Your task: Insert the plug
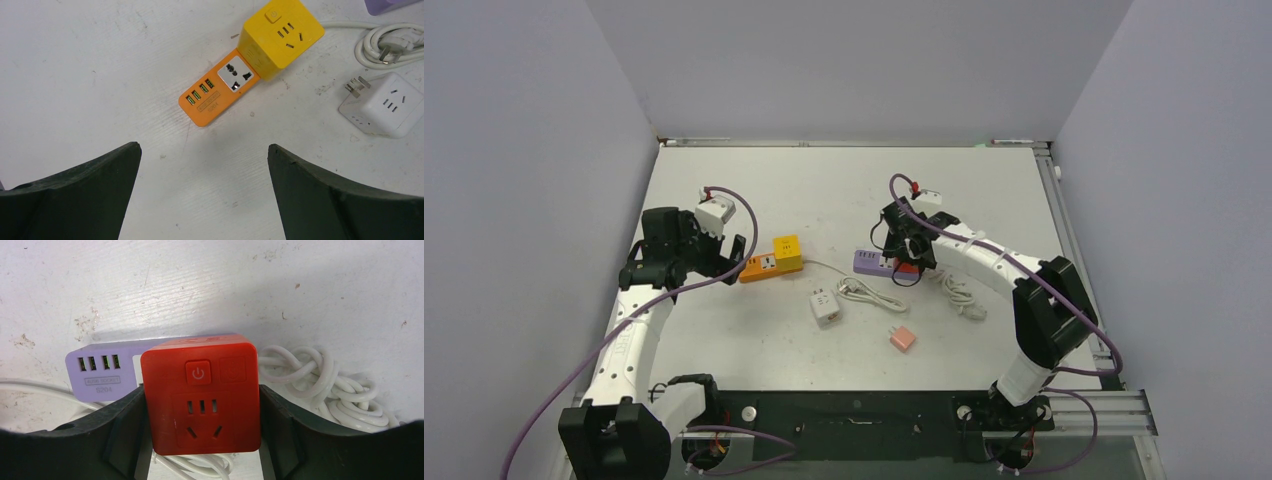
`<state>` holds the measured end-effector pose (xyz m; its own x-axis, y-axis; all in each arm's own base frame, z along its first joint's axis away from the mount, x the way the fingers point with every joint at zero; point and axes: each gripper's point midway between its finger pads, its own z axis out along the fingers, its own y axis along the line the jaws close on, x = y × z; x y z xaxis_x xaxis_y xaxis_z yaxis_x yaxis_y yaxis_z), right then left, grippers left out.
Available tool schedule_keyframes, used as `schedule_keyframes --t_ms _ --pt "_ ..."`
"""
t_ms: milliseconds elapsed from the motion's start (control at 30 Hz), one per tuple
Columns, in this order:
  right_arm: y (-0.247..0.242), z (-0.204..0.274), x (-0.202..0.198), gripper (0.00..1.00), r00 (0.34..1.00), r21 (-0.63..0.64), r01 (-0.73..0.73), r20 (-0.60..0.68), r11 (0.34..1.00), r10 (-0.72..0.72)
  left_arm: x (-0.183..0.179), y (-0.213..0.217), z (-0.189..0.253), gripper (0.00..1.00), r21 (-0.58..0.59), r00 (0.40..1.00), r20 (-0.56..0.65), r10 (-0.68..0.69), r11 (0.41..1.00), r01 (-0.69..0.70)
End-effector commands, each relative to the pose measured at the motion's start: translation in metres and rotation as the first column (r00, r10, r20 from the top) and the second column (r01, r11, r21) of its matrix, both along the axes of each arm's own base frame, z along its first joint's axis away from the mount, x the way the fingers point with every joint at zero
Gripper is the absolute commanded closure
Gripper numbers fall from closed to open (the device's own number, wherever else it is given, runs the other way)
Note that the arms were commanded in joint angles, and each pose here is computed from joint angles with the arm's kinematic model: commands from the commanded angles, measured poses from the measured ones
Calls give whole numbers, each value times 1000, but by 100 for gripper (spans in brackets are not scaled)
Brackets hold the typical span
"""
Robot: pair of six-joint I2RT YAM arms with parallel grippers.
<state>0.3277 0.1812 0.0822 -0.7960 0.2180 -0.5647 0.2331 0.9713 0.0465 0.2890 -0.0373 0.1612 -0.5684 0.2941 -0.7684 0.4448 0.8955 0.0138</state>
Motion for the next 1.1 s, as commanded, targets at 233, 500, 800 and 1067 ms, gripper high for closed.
schedule_keyframes --t_ms 233,500,800,1067 --pt "-7 -6 -14 95 1000 -37 15 5 999 -15 7 0 18 4 -2 997 71 -3 1000 3" --pt "-13 -17 -16 95 1000 -73 13 23 997 -12 6 0 19 4 -4 997 74 -3 1000 4" --pt "-18 -39 -22 95 999 -68 -9 38 998 12 5 0 19 4 -3 997 73 -2 1000 3" --pt "-18 -48 -20 95 999 -87 -35 23 996 37 5 0 20 4 -7 997 76 1 1000 -1"
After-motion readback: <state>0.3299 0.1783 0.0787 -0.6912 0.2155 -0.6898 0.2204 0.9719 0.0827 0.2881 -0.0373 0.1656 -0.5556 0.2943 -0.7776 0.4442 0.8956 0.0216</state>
